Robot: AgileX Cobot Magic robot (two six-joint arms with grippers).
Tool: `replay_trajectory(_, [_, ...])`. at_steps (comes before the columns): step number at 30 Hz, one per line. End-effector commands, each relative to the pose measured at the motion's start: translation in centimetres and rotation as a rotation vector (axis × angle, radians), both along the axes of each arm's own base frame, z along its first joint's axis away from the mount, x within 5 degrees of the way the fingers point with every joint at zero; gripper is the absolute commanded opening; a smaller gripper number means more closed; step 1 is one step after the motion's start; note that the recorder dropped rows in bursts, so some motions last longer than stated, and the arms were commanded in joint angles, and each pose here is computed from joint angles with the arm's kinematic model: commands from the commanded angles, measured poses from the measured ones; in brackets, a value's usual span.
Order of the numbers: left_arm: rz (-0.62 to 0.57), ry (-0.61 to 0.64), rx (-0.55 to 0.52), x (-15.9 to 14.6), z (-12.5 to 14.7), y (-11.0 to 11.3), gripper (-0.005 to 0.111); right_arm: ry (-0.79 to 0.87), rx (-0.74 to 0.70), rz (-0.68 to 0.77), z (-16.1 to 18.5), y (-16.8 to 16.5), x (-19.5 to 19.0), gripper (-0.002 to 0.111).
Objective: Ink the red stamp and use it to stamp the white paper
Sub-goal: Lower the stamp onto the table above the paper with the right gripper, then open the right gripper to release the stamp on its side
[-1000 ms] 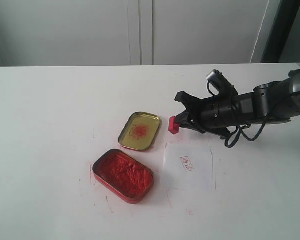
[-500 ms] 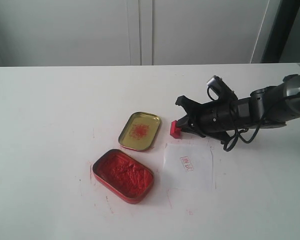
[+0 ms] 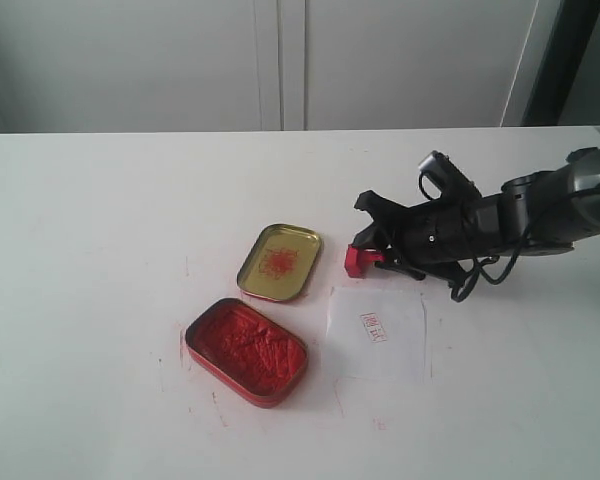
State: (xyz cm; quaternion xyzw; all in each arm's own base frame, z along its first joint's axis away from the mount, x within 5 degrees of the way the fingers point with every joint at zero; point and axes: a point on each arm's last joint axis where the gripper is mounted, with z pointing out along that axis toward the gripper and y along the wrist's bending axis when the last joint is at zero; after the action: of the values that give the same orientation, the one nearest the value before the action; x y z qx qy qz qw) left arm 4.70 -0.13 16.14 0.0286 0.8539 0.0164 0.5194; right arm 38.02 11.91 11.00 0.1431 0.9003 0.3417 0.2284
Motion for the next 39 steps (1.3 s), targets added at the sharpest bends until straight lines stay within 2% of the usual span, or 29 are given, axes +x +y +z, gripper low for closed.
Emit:
replay_trajectory(1, [-0.008,0.003,-0.006,0.0,-0.2,-0.1,0.0,-0.042,-0.022,-0.047,1.6,-0.6,0.5,0.045])
replay_trajectory(11, [-0.008,0.003,-0.006,0.0,-0.2,-0.1,0.0,-0.084,-0.216,-0.231,3.8,-3.3,-0.8,0.046])
replay_trajectory(16, [-0.008,0.003,-0.006,0.0,-0.2,-0.1,0.0,-0.104,-0.246,-0.192,4.1,-3.4,-1.5,0.046])
replay_trajectory(22, [-0.008,0.003,-0.006,0.0,-0.2,-0.1,0.0,-0.108,-0.213,-0.134,4.1,-2.9,-1.8,0.045])
replay_trajectory(24, [-0.008,0.003,-0.006,0.0,-0.2,-0.1,0.0,-0.118,-0.201,-0.111,4.4,-2.7,-1.9,0.04])
replay_trajectory(30, [-0.008,0.003,-0.006,0.0,-0.2,-0.1,0.0,-0.196,-0.235,0.013,6.2,-2.3,-2.5,0.012])
replay_trajectory(33, [-0.008,0.003,-0.006,0.0,-0.2,-0.1,0.0,-0.241,-0.261,0.111,7.2,-2.0,-3.0,0.004])
replay_trajectory(36, [-0.008,0.003,-0.006,0.0,-0.2,-0.1,0.0,-0.266,-0.267,0.211,8.1,-1.7,-3.7,0.0])
replay_trajectory(39, [-0.008,0.003,-0.006,0.0,-0.2,-0.1,0.0,-0.241,-0.291,0.233,8.6,-1.8,-4.3,0.0])
